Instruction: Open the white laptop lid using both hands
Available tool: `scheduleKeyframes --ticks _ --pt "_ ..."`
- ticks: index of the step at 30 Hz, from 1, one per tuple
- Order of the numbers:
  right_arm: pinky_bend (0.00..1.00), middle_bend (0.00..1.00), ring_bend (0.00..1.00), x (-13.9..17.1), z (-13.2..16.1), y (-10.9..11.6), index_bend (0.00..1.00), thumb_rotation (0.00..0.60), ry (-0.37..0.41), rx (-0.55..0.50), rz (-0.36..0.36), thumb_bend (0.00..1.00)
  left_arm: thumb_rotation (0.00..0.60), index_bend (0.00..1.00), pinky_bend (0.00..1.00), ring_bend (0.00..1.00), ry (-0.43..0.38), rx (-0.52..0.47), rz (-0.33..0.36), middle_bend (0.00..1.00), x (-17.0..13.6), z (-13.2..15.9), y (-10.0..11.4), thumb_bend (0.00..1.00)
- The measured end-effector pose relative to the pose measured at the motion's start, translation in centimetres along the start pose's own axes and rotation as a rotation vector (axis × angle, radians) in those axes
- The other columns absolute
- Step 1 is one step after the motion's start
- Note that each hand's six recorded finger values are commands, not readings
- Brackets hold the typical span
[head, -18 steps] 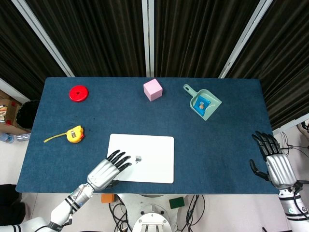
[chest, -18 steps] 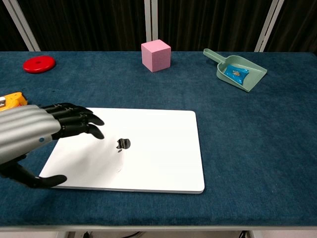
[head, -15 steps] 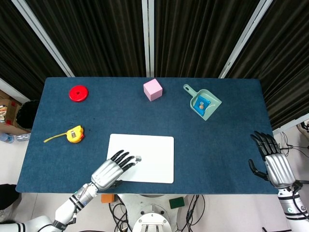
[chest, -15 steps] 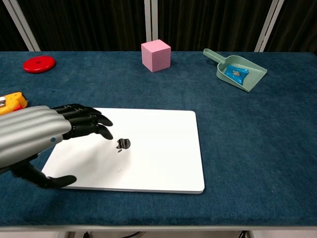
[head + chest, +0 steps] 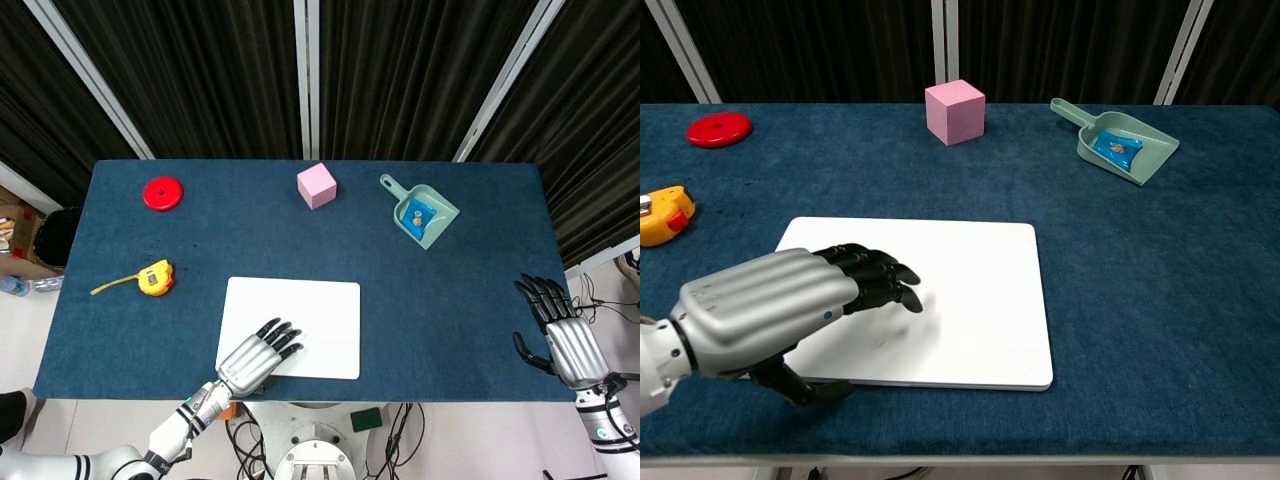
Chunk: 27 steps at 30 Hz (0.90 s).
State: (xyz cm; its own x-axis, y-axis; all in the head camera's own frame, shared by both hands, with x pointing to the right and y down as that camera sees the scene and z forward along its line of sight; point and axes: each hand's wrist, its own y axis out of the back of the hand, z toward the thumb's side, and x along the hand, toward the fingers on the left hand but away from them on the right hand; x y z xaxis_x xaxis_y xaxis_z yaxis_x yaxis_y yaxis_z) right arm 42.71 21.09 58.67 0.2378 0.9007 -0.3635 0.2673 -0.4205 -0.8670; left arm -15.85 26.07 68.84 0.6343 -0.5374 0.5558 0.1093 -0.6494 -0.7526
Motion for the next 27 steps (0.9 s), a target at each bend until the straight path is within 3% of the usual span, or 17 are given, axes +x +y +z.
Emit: scheduleKeyframes --ticks 7,18,27 --pt "0.0 0.0 0.0 0.4 -0.4 0.1 0.0 0.6 -0.006 -0.006 -0.006 0.45 0.6 0.18 0.07 0.03 0.025 0.0 -0.012 0.08 0.8 0.0 -0.7 0.23" --pt "0.0 0.0 0.0 0.4 -0.4 0.1 0.0 0.6 -0.009 -0.005 -0.004 0.45 0.6 0.18 0.07 0.03 0.05 -0.053 0.05 0.08 1.7 0.0 -0.6 0.22" --pt "0.0 0.0 0.0 0.2 -0.3 0.1 0.0 0.6 -0.013 0.003 0.0 0.45 0.6 0.18 0.07 0.03 0.045 -0.119 0.054 0.08 2.3 0.5 -1.3 0.22"
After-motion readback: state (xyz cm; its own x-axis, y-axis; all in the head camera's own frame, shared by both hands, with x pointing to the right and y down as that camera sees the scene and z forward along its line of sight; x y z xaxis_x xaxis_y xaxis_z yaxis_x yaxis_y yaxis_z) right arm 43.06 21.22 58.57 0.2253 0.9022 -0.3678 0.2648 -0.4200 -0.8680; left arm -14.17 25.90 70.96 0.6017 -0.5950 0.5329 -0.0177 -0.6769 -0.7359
